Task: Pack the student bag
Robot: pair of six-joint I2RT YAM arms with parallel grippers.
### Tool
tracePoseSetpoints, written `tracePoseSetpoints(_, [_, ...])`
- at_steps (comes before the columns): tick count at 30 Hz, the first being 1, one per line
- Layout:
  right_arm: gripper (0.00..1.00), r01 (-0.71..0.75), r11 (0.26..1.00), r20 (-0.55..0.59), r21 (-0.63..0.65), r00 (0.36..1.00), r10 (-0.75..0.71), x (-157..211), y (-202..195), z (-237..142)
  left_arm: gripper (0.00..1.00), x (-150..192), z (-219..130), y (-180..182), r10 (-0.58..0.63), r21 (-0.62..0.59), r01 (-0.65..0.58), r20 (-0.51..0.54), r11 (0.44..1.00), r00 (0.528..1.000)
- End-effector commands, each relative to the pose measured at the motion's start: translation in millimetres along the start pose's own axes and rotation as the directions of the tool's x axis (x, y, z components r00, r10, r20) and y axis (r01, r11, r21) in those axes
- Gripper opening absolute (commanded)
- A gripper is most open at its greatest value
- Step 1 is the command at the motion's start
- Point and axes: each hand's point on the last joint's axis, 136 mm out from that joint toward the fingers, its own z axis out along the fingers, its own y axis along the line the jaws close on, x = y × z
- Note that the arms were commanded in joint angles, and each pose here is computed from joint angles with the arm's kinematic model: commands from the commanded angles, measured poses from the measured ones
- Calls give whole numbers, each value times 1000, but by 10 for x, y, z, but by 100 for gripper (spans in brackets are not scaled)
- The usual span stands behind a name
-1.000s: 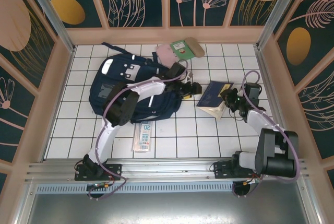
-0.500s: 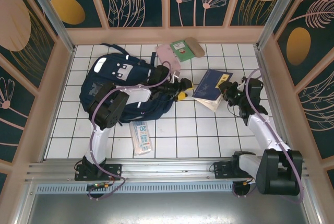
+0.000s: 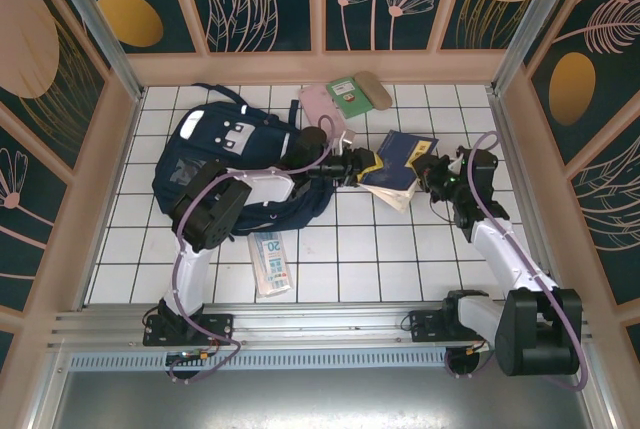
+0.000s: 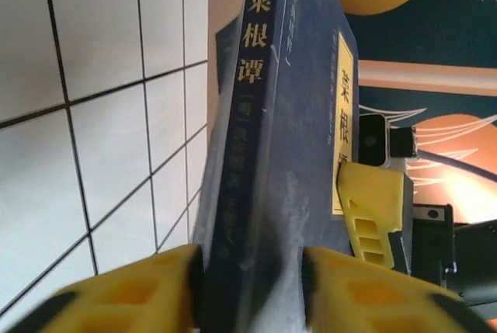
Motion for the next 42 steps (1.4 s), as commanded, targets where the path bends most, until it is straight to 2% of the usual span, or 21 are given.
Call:
tracePoseSetpoints(1, [17, 39, 997, 34, -64, 999, -37, -49, 225, -44, 26, -6, -68, -380, 90, 50, -91, 17, 995, 996])
tracePoseSetpoints(6, [30, 61, 997, 39, -51, 998, -59, -50, 257, -83, 6, -93, -125, -304, 113, -16, -112, 49, 994, 992])
tracePoseSetpoints(8, [42, 75, 996, 36, -50, 997, -74, -53, 308, -99, 1, -125, -159, -292, 120, -29, -119, 60, 992, 991])
tracePoseSetpoints(11, [63, 113, 993, 38, -34, 993, -111, -71, 394, -134, 0, -186, -212, -288, 162, -78, -156, 75, 985, 984])
tracePoseSetpoints(14, [74, 181, 974, 112, 136, 974, -197, -210, 313, -250, 0, -252, -312, -387, 253, -139, -241, 77, 960, 964])
tracePoseSetpoints(16, [78, 229, 942, 169, 245, 947, -274, -338, 242, -371, 0, -289, -417, -490, 366, -221, -344, 63, 912, 929])
tracePoseSetpoints(19, [81, 333, 900, 227, 280, 889, -399, -448, 321, -521, 0, -231, -608, -774, 607, -311, -583, -22, 751, 794])
tracePoseSetpoints(22, [76, 551, 821, 207, 150, 794, -571, -324, 628, -495, 0, -188, -847, -934, 746, -406, -715, -112, 569, 657])
tracePoseSetpoints(23, [75, 616, 781, 218, 102, 753, -621, -270, 742, -503, 0, -190, -929, -930, 767, -444, -733, -143, 516, 626])
tracePoseSetpoints(26, [74, 822, 568, 296, -40, 552, -779, 30, 1054, -583, 0, -125, -1170, -883, 800, -510, -767, -226, 389, 556])
tracePoseSetpoints(27, [74, 867, 495, 327, -52, 483, -812, 112, 1139, -622, 0, -54, -1252, -903, 828, -504, -795, -243, 337, 505])
tracePoseSetpoints(28, [75, 902, 428, 340, -57, 421, -841, 186, 1200, -638, 0, 45, -1334, -955, 874, -480, -838, -252, 260, 416])
tracePoseSetpoints(29, [74, 928, 368, 339, -61, 366, -867, 251, 1234, -638, 0, 188, -1388, -1026, 916, -437, -884, -261, 167, 303])
tracePoseSetpoints(31, [74, 971, 226, 318, -73, 237, -918, 436, 1287, -615, 0, 477, -1578, -1073, 957, -407, -910, -286, -82, 42])
tracePoseSetpoints(33, [75, 990, 82, 298, -113, 112, -948, 685, 1320, -599, 0, 672, -1763, -1087, 948, -385, -895, -300, -225, -110])
tracePoseSetpoints(36, [75, 966, -120, 299, -231, -47, -953, 1134, 1337, -621, 0, 964, -1941, -1192, 924, -334, -874, -274, -353, -268])
tracePoseSetpoints(38, [76, 924, -246, 298, -292, -157, -942, 1383, 1299, -621, 0, 1093, -1985, -1078, 913, -306, -871, -262, -385, -311])
tracePoseSetpoints(40, [76, 897, -323, 297, -302, -233, -926, 1471, 1266, -586, 0, 1122, -2031, -1026, 895, -307, -851, -275, -427, -350])
tracePoseSetpoints(42, [76, 882, -373, 311, -289, -283, -908, 1493, 1279, -559, 0, 1147, -2069, -975, 877, -302, -833, -292, -463, -382])
